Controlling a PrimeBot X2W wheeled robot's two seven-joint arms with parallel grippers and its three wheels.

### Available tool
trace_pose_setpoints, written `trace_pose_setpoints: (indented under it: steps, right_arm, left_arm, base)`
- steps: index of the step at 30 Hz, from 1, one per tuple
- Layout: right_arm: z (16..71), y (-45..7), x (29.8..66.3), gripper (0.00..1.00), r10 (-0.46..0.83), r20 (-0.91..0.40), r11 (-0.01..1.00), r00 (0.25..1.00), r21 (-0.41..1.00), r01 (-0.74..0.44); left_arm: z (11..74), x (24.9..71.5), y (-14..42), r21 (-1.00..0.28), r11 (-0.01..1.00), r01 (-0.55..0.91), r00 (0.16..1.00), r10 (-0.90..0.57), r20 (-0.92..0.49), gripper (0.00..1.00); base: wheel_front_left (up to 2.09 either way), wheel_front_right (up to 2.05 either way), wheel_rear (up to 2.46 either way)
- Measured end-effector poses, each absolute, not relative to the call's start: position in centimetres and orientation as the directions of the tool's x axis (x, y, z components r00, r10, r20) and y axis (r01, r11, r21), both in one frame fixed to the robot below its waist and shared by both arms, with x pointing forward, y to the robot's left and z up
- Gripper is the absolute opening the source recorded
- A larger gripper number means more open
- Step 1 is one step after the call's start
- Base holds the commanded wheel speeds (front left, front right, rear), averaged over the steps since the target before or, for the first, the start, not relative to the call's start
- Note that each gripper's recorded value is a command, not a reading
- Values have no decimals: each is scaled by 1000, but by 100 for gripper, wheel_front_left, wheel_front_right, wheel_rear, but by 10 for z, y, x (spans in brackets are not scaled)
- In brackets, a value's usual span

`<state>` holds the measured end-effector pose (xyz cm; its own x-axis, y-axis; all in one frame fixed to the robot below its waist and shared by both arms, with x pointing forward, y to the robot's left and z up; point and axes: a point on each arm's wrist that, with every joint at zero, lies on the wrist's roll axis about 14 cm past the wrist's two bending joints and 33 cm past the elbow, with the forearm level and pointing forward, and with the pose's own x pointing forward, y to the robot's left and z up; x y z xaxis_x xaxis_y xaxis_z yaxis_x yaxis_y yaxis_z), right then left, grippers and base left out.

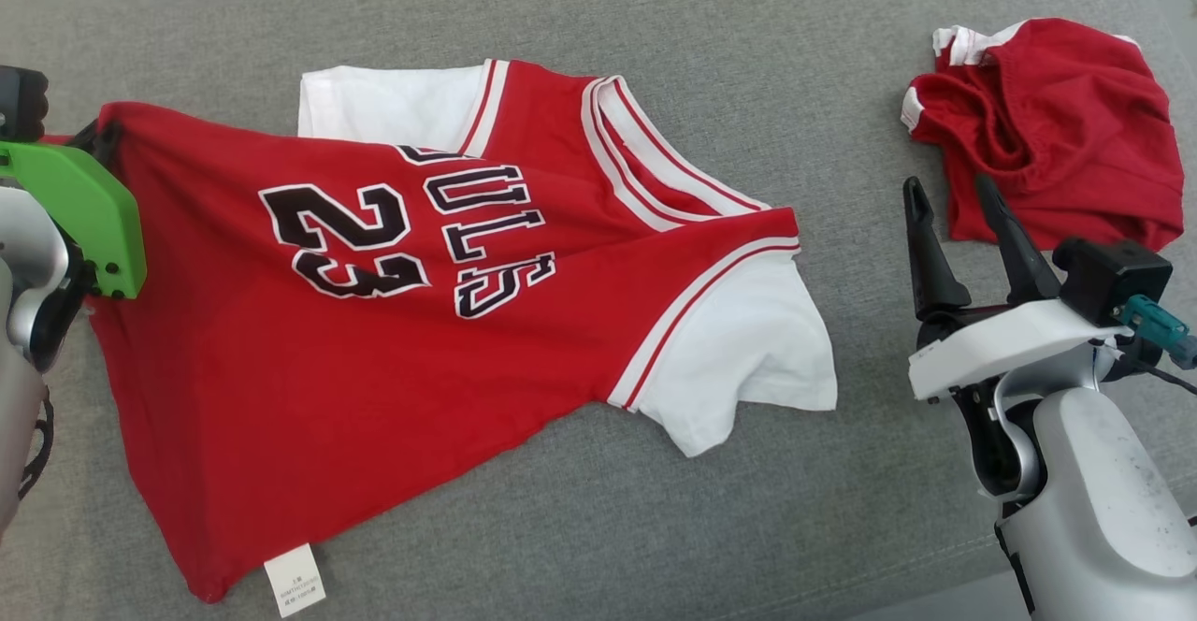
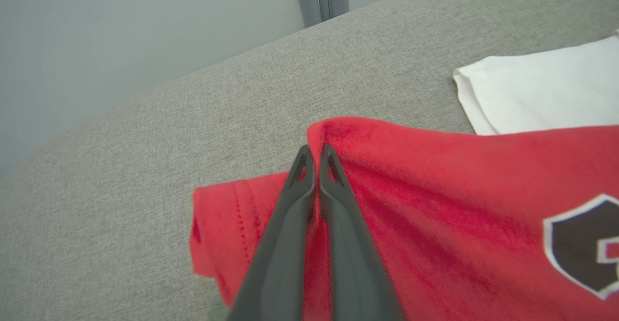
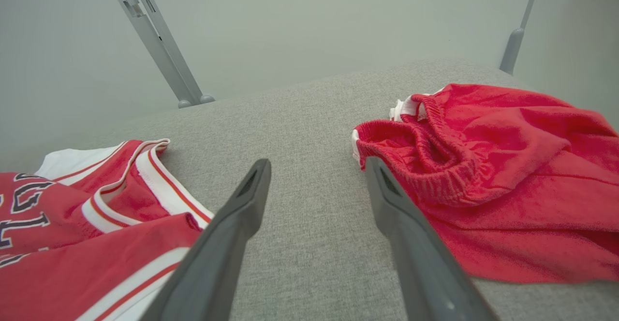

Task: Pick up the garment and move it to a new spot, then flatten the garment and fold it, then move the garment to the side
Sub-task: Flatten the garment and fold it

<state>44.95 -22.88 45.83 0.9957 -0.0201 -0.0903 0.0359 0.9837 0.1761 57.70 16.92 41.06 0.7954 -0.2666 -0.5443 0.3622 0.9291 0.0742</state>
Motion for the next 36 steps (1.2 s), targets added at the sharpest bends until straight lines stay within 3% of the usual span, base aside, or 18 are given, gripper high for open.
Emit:
trace_pose_setpoints:
  steps: [1, 2, 11, 18, 24, 36]
  right_arm:
    - [457, -230, 448, 100, -24, -93, 984, 995, 176, 40]
    - [457, -231, 447, 100, -27, -95, 983, 995, 177, 44]
    - [476, -230, 433, 100, -26, -47, 983, 999, 180, 35]
    - [493, -227, 408, 100, -17, 7, 981, 1000, 193, 16]
    - [521, -210, 392, 100, 12, 105, 970, 994, 240, -37]
    - [544, -178, 378, 100, 115, 185, 963, 976, 219, -155]
  left_arm:
    - [408, 577, 169, 75, 929, 362, 794, -265, -548, 95]
    - [406, 576, 168, 74, 930, 361, 794, -265, -548, 100]
    - [439, 563, 159, 86, 923, 375, 857, -310, -412, 100]
    - [492, 531, 162, 77, 943, 324, 935, -307, -175, 100]
    - [520, 484, 179, 21, 972, 235, 971, -234, -41, 100]
    - [535, 390, 204, -136, 989, 51, 997, -44, 59, 100]
  base:
    - [0, 0, 0]
    - [0, 0, 0]
    - [0, 0, 0]
    - [0, 0, 0]
    - [0, 0, 0]
    - [0, 0, 0]
